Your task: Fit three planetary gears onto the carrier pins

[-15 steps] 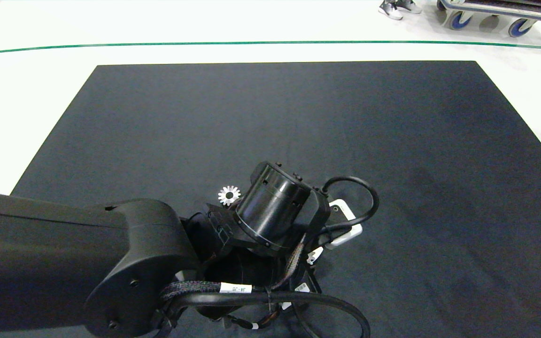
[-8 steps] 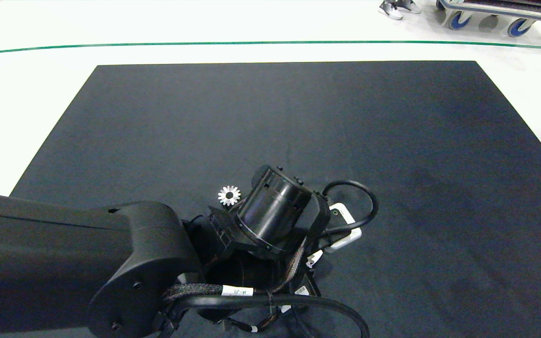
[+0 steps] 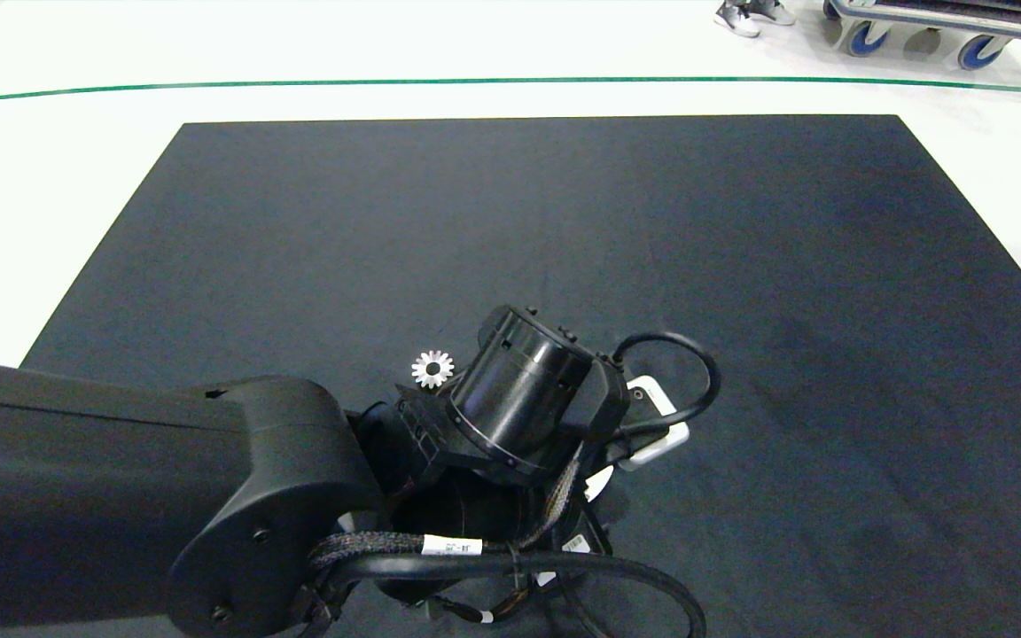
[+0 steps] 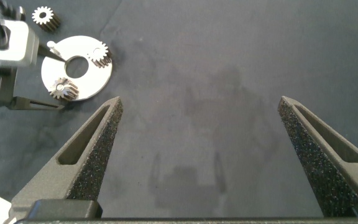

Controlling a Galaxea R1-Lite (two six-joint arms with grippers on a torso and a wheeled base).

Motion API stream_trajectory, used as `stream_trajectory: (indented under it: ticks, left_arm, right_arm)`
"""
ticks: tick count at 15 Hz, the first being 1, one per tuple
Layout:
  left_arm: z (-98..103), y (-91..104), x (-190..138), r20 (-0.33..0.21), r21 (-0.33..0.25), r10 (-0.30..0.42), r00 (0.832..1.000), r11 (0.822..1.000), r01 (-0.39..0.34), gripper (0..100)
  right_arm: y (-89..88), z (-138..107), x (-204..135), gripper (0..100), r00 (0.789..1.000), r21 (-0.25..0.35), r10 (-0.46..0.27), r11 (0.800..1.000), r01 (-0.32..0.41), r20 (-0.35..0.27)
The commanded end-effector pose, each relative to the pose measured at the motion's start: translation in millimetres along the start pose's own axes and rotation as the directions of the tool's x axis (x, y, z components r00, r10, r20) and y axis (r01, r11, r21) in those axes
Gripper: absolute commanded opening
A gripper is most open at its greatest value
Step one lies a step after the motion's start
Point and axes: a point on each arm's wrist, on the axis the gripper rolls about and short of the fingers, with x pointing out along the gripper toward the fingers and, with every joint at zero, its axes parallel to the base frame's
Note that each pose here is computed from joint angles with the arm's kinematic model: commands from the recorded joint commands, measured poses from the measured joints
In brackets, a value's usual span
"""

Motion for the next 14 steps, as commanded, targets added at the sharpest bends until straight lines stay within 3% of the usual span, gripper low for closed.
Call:
stream_trajectory:
  ticks: [1, 4, 6, 8, 10, 12, 14]
  left_arm:
    - [20, 18.2, -22, 0.098, -0.098, 0.054, 0.994, 0.994, -0.045, 100]
    - [27, 55.0, -63, 0.117, -0.225, 0.127, 0.985, 0.969, -0.099, 100]
    - [24, 76.7, -74, 0.114, -0.333, 0.188, 0.976, 0.933, -0.140, 100]
    - [7, 103.2, -75, 0.058, -0.459, 0.262, 0.963, 0.864, -0.207, 100]
    - [-10, 119.9, -76, -0.003, -0.544, 0.307, 0.952, 0.798, -0.259, 100]
    - [-35, 123.8, -68, -0.093, -0.571, 0.308, 0.947, 0.762, -0.304, 100]
    - [-54, 120.1, -60, -0.152, -0.579, 0.293, 0.944, 0.747, -0.326, 100]
  right_arm:
    - [0.1, 0, 1, 100, 1.000, -0.002, 0.001, 1.000, -0.001, -0.003]
    - [0.1, 0, 1, 100, 1.000, -0.003, 0.001, 1.000, -0.001, -0.003]
    - [0.1, -1, 0, 100, 1.000, -0.003, 0.001, 1.000, -0.001, -0.003]
    - [0.1, 0, 0, 100, 1.000, -0.003, 0.001, 1.000, -0.001, -0.002]
    - [0.1, 0, -1, 100, 1.000, -0.003, 0.000, 1.000, 0.000, 0.001]
    - [0.2, 0, -3, 100, 1.000, -0.003, 0.004, 1.000, -0.004, 0.007]
    - [0.1, 0, -4, 100, 1.000, -0.003, 0.003, 1.000, -0.003, 0.011]
